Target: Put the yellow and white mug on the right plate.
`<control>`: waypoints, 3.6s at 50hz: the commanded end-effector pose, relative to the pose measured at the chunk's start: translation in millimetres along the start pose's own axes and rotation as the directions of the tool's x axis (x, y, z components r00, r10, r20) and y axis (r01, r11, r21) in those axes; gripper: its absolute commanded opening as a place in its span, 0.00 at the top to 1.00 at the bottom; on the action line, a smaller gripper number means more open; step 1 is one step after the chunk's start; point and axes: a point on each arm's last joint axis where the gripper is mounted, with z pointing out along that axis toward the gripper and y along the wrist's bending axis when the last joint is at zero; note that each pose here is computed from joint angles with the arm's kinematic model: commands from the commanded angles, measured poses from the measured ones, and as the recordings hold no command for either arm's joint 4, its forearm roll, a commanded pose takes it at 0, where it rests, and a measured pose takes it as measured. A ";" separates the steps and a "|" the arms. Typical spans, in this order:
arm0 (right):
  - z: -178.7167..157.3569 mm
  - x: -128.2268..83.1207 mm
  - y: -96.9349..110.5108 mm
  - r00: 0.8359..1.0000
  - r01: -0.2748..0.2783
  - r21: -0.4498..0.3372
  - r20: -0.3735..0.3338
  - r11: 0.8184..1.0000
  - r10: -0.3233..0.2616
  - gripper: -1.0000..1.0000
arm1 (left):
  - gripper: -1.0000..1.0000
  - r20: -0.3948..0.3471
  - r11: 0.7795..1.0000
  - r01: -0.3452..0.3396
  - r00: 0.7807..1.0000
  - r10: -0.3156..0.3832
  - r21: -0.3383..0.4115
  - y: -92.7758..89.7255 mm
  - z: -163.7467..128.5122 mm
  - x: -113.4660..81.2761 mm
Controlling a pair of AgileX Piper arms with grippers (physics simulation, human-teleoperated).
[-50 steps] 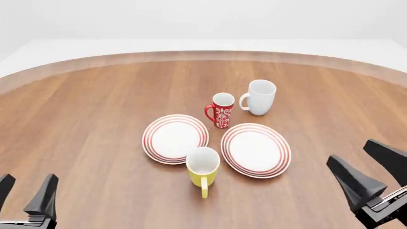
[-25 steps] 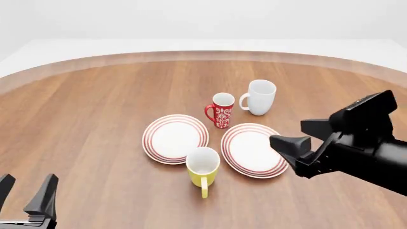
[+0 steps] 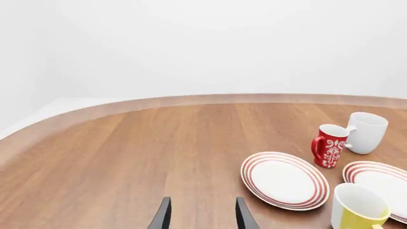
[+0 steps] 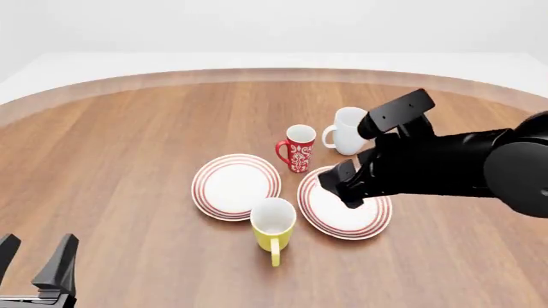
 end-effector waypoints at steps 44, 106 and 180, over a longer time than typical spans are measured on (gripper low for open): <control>73.4 33.0 29.4 0.960 -0.276 -0.068 -0.059 0.959 0.273 0.00 | 0.00 0.000 1.000 0.000 1.000 0.000 0.000 0.0 0.0 0.0; 116.2 77.4 38.0 0.925 -0.377 -0.081 -0.084 0.923 0.371 0.00 | 0.00 0.000 1.000 0.000 1.000 0.000 0.000 0.0 0.0 0.0; 149.0 103.7 45.3 0.909 -0.418 -0.121 -0.055 0.901 0.414 0.00 | 0.00 0.000 1.000 0.000 1.000 0.000 0.000 0.0 0.0 0.0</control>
